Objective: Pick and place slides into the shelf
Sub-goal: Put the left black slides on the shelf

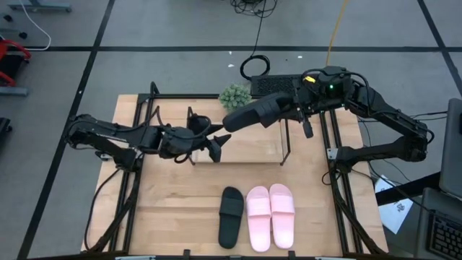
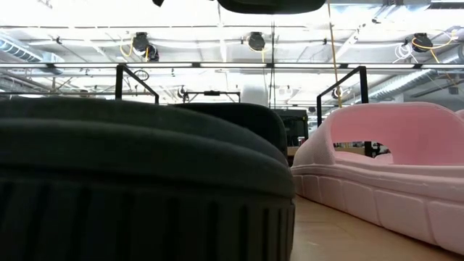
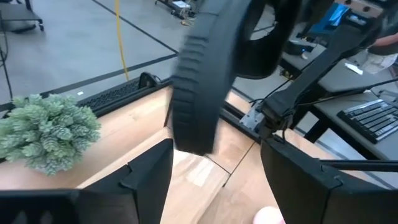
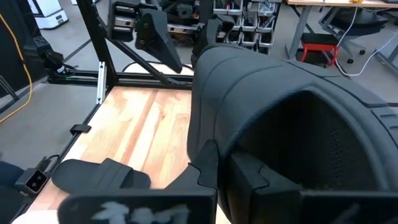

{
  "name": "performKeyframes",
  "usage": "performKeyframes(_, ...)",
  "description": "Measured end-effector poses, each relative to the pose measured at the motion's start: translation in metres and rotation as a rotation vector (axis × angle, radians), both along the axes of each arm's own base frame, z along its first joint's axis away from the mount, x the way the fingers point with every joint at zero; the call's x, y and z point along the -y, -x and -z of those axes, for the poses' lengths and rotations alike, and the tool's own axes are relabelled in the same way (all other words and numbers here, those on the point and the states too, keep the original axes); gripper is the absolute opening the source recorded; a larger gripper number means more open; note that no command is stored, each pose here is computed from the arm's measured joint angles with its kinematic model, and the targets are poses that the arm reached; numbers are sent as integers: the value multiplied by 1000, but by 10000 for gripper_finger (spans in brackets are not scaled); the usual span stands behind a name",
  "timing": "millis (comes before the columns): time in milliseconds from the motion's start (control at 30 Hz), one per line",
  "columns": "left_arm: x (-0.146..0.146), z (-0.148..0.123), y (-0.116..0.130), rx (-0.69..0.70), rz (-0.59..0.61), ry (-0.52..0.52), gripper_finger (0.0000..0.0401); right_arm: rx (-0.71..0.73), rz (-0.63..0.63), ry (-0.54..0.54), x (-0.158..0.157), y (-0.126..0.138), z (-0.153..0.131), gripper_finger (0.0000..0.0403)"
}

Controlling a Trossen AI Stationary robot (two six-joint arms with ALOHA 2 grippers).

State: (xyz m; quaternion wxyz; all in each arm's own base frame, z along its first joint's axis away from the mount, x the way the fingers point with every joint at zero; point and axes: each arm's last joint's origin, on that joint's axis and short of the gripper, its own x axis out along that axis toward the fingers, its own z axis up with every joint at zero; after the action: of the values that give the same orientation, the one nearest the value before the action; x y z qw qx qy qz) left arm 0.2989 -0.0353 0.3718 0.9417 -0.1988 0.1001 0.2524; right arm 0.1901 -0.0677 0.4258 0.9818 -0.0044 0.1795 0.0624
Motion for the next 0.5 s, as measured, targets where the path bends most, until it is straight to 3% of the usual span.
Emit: performKeyframes(500, -5, 0, -1, 13, -21, 16, 248, 0, 3, -9, 0, 1, 0, 0)
